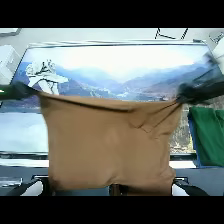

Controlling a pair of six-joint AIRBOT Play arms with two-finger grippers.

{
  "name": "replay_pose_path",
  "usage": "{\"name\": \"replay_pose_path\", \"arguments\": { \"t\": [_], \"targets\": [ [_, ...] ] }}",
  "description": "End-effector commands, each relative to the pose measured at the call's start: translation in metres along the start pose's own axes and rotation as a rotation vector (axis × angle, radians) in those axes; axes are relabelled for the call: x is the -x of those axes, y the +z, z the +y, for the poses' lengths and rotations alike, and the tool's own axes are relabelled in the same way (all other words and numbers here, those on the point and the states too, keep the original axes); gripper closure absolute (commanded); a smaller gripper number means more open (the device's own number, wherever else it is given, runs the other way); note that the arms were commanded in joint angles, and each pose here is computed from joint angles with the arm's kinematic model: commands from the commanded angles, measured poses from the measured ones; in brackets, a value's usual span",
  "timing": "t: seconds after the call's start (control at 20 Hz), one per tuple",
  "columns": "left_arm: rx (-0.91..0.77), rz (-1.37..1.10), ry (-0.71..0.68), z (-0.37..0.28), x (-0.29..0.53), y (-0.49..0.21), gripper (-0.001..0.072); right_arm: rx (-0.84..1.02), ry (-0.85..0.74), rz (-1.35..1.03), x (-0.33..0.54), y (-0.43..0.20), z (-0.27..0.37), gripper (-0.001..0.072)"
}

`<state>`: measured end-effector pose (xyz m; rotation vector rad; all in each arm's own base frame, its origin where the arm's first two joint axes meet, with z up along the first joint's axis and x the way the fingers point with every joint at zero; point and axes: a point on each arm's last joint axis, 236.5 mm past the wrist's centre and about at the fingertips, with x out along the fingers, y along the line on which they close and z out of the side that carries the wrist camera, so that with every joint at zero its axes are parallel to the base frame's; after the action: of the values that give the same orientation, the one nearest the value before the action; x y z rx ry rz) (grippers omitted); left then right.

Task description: Fold the clothes and pants, and hang the long-sleeved shirts on hangers.

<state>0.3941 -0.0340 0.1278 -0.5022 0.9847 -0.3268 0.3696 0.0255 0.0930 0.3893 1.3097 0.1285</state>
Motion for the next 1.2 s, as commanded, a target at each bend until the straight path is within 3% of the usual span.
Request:
{"name": "replay_pose_path", "arguments": {
  "t": [0.0,0.2,0.4,0.7,0.9,1.05,1.15],
  "targets": [
    [0.143,0.057,0.041,0.062,-0.101,-0.013,0.0686,-0.204,0.224,0.049,-0.110,0.025,0.013,0.0676],
    [0.177,-0.041,0.041,0.082,-0.131,0.038,0.0686,-0.331,0.315,-0.293,-0.126,0.136,0.010,0.0676],
    [0.161,-0.068,0.043,0.089,-0.149,0.063,0.0686,-0.353,0.290,-0.406,-0.139,0.177,-0.008,0.0676],
    [0.186,-0.022,0.050,0.099,-0.186,0.049,0.0686,-0.411,0.304,-0.331,-0.176,0.167,-0.016,0.0675],
    [0.088,0.114,-0.031,0.072,-0.156,0.039,0.0685,-0.305,0.340,-0.231,-0.131,0.150,-0.003,0.0674],
    [0.031,0.382,-0.039,0.065,-0.110,-0.012,0.0686,-0.246,0.286,-0.015,-0.093,0.089,-0.018,0.0674],
    [0.059,0.580,0.045,0.082,-0.090,-0.060,0.0686,-0.211,0.123,0.224,-0.093,0.026,-0.043,0.0674]
  ]
}}
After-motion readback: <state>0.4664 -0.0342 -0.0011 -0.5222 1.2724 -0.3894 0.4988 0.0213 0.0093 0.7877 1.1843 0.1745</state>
